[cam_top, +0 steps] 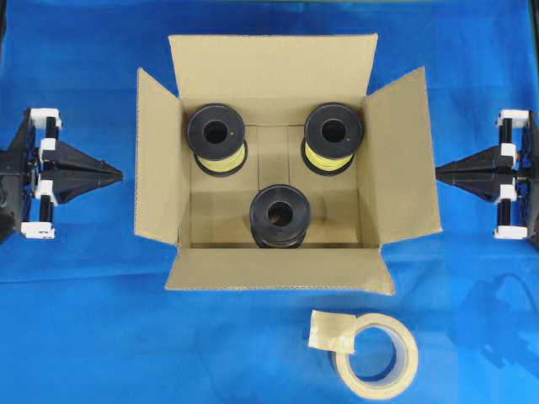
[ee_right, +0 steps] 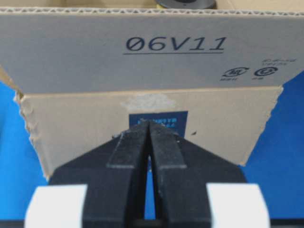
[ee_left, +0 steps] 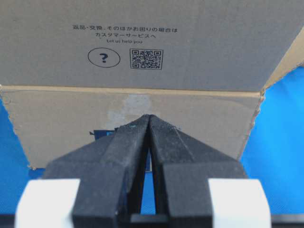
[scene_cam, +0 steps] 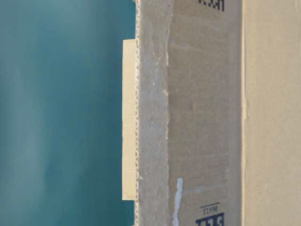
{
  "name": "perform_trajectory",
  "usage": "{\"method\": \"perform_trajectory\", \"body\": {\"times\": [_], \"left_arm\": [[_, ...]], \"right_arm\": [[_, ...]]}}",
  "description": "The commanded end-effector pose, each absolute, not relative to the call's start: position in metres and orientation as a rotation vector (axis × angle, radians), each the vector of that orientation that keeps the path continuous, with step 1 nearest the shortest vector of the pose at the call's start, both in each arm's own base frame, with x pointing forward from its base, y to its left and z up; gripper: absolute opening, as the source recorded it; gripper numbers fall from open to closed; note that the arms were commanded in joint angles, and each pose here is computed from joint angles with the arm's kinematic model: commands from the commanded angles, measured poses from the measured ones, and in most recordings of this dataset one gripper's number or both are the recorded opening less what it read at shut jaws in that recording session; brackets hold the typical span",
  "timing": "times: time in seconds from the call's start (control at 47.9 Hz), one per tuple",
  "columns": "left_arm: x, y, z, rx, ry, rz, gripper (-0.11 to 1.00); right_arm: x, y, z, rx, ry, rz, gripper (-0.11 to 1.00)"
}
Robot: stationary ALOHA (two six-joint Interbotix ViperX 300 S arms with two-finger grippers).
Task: Close the cardboard box.
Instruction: 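Move both grippers inward toward the left and right side flaps of the box, then push the left and right side flaps inward over the spools with both grippers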
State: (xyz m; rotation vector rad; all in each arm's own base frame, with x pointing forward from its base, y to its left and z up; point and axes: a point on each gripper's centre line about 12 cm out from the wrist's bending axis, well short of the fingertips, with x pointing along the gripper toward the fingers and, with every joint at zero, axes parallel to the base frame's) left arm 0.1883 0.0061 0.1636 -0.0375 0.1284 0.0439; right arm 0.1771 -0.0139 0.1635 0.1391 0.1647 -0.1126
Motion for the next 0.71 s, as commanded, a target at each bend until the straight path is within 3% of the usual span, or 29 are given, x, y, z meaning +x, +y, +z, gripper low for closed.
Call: {"method": "perform_trajectory", "body": {"times": [0.0,0.689], "left_arm": [[0.199,0.006,0.172,-0.044,0.101,0.042,0.00],[0.305,0.013,0.185,-0.026,0.119,0.059,0.00]], "right_arm": [[0.190,-0.015,0.176,0.152,0.132,-0.116,0.00],[0.305,-0.017,0.195,0.117,0.193,-0.103,0.00]]}}
